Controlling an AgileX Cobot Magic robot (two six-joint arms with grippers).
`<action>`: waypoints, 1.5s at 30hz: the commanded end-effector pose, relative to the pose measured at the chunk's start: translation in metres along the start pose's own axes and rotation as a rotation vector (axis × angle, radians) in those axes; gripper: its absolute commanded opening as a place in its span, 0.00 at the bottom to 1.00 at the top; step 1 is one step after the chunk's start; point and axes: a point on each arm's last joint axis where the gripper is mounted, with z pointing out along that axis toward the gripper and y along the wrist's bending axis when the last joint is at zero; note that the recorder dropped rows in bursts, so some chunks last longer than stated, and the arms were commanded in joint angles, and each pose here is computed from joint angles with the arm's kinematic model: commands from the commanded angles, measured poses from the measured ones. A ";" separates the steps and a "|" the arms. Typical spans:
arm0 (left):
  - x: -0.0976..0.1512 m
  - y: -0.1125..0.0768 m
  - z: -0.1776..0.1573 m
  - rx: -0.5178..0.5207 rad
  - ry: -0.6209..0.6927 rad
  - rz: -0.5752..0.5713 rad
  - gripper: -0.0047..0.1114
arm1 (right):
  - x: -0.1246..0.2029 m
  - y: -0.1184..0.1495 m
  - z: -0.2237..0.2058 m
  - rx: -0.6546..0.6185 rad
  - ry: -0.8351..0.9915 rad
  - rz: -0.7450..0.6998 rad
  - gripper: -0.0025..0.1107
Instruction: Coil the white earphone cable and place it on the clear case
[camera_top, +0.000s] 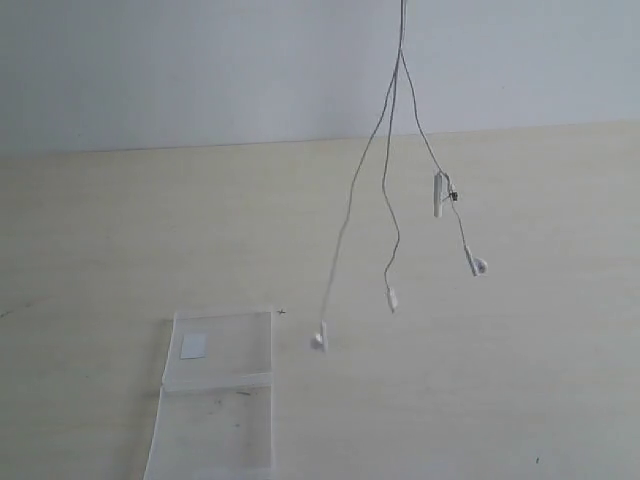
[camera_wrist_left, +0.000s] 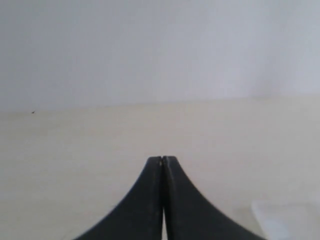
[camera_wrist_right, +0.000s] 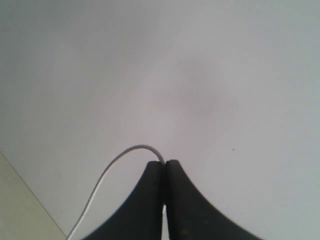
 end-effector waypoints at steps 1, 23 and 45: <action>-0.012 0.000 -0.001 0.005 -0.132 -0.125 0.04 | 0.000 0.000 0.000 0.005 0.001 0.000 0.02; -0.038 -0.008 -0.007 0.219 -0.383 -0.593 0.04 | -0.001 0.000 0.000 0.007 -0.011 0.030 0.02; -0.090 -0.080 0.051 1.036 -0.070 -0.359 0.04 | -0.007 0.005 0.000 -0.059 -0.078 0.163 0.02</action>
